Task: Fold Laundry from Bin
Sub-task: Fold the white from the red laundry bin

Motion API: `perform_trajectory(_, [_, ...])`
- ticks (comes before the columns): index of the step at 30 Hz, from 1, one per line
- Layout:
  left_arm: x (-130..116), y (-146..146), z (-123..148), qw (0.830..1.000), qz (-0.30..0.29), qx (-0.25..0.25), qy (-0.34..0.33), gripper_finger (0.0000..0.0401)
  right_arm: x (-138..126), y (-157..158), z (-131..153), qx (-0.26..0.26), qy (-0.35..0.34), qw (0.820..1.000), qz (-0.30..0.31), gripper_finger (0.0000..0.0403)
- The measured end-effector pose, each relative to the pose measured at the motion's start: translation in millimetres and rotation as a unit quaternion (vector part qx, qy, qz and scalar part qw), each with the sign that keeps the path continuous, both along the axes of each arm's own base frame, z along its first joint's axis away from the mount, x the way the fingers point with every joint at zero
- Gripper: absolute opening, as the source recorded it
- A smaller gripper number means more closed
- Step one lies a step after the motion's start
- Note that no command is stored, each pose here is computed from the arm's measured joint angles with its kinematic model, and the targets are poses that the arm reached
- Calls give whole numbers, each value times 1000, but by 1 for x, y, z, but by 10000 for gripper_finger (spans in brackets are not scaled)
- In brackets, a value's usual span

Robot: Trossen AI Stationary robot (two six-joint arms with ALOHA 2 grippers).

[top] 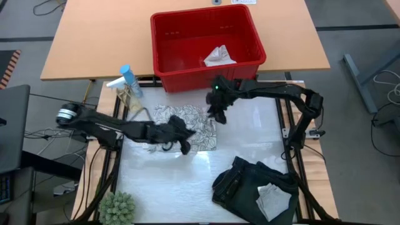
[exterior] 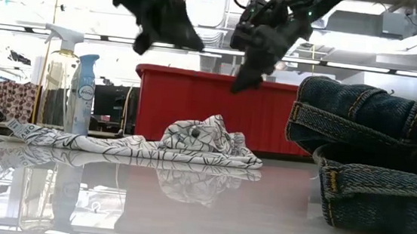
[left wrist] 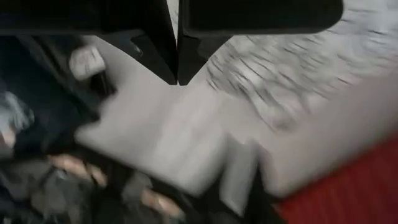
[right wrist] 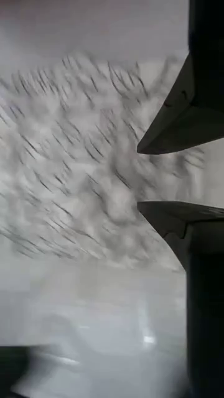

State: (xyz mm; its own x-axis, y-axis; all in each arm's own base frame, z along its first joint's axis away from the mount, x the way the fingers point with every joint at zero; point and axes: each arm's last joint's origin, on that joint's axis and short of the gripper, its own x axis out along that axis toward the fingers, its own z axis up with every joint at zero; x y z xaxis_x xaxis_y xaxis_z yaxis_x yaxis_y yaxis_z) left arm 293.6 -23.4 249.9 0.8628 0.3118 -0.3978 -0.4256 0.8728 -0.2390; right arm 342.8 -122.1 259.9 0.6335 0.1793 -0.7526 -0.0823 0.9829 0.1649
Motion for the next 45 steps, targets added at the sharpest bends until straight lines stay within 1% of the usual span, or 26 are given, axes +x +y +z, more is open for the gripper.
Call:
perform_trajectory(2, [-11,3,18,999,15,19,-26,0,1,13,-3,-8,22,999,25,156])
perform_trajectory(4, [-19,4,28,999,19,32,-36,0,8,26,-13,-37,47,998,37,157])
perform_trajectory(6, [-23,4,33,998,13,37,-41,0,15,36,-23,-58,66,995,47,161])
perform_trajectory(8, [-25,4,35,998,8,38,-43,0,23,44,-34,-55,74,994,54,165])
perform_trajectory(10, [-26,3,35,998,7,38,-43,0,28,49,-45,-56,92,993,43,168])
perform_trajectory(14, [-25,3,34,999,10,29,-43,4,34,53,-65,-77,131,988,23,168])
perform_trajectory(17, [-25,3,33,999,13,28,-41,6,38,52,-72,-91,136,987,2,168])
perform_trajectory(20, [-25,3,33,999,14,28,-42,7,39,50,-75,-86,138,987,-11,168])
perform_trajectory(23, [-25,3,33,999,14,28,-42,7,42,46,-73,-92,119,988,-19,166])
perform_trajectory(26, [-25,3,33,999,15,28,-41,7,44,41,-71,-113,109,987,-40,158])
perform_trajectory(31, [-25,3,33,999,14,30,-40,7,47,40,-73,-120,96,987,-36,137])
perform_trajectory(33, [-25,3,33,999,14,31,-38,7,50,40,-74,-122,88,988,-36,117])
perform_trajectory(35, [-26,3,32,999,14,31,-31,7,53,40,-71,-125,68,989,-39,84])
perform_trajectory(38, [-26,3,31,999,13,32,-26,7,63,36,-55,-135,30,989,-42,23])
perform_trajectory(39, [-26,3,31,999,13,32,-26,7,66,33,-49,-144,16,989,-43,16])
perform_trajectory(40, [-26,3,31,999,13,32,-26,7,69,31,-41,-160,-1,986,-47,16])
perform_trajectory(42, [-26,3,31,999,13,32,-26,7,75,25,-30,-191,-32,979,-68,33])
perform_trajectory(45, [-26,3,31,999,13,32,-26,7,78,12,-16,-222,-56,968,-101,86])
